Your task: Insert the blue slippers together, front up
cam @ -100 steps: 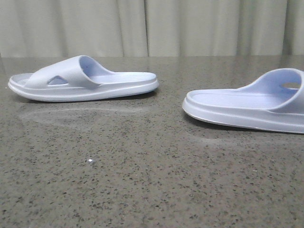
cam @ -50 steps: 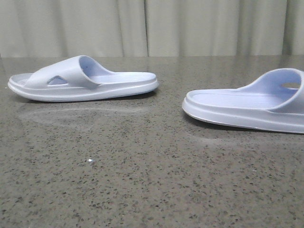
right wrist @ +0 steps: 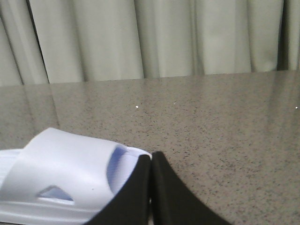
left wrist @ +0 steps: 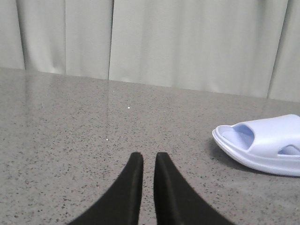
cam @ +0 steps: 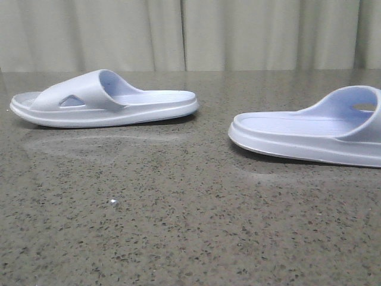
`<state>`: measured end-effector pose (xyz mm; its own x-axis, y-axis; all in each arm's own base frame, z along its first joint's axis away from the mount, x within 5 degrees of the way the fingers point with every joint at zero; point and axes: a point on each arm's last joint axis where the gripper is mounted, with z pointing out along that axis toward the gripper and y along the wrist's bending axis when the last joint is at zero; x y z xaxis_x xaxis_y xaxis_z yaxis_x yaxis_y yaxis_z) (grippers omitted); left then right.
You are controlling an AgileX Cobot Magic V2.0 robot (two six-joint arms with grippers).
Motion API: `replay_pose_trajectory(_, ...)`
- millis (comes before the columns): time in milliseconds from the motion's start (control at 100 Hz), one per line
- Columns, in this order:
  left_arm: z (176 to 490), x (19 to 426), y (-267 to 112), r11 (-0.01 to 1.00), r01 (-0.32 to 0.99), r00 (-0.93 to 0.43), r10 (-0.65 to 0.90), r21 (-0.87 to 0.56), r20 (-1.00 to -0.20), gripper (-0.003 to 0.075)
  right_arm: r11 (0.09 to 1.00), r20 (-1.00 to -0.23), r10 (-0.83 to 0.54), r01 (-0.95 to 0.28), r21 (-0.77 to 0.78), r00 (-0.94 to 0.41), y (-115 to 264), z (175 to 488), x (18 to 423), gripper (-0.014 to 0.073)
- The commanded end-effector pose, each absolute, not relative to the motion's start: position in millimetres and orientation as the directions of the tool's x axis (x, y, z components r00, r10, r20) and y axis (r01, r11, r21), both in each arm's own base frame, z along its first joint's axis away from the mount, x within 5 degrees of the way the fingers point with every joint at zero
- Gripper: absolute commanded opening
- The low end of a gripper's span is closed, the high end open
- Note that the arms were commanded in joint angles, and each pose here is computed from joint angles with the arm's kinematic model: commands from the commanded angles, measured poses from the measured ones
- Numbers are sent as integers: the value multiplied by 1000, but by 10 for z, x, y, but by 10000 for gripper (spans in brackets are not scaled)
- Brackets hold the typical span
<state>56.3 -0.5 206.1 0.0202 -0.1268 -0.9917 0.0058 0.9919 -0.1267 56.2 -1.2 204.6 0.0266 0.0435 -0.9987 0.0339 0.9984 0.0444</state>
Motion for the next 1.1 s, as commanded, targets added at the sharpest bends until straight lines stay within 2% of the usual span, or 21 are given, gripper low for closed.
replay_pose_trajectory(0, 2115, 537, 4, 971, 21, 115, -240, -239, -964, 15, 987, -983, 150, 46, 156, 107, -36, 2053, 549, -79)
replay_pose_trajectory(100, 2118, 537, 6, 932, 35, 115, -362, -360, -925, 15, 972, -969, 229, 34, 233, 97, -31, 2042, 550, -79)
replay_pose_trajectory(230, 2128, 535, 12, 832, 57, 114, -554, -551, -825, 15, 941, -938, 334, 22, 337, 95, -27, 2038, 551, -79)
replay_pose_trajectory(410, 2223, 542, -11, 813, 68, 78, -582, -578, -810, 15, 902, -897, 430, 5, 432, 107, -26, 2108, 547, -78)
replay_pose_trajectory(490, 2356, 578, -23, 835, 60, 48, -550, -547, -834, 15, 887, -882, 461, -4, 463, 101, -19, 2218, 558, -78)
replay_pose_trajectory(570, 2486, 650, -32, 862, 42, 5, -506, -506, -862, 15, 900, -899, 435, -10, 435, 43, 9, 2361, 609, -78)
replay_pose_trajectory(710, 2750, 927, -75, 940, 14, -202, -332, -342, -921, 15, 916, -911, 400, 16, 400, -99, 27, 2578, 838, -78)
replay_pose_trajectory(860, 2948, 1265, -116, 971, 42, -388, -200, -235, -899, 15, 932, -883, 350, 26, 360, -312, 61, 2745, 1202, -78)
replay_pose_trajectory(1000, 3070, 1448, -137, 973, 57, -457, -175, -225, -872, 16, 931, -833, 335, 17, 365, -441, 80, 2872, 1414, -78)
replay_pose_trajectory(1090, 3096, 1506, -147, 976, 77, -469, -147, -205, -871, 17, 946, -828, 282, -5, 325, -484, 82, 2949, 1459, -78)
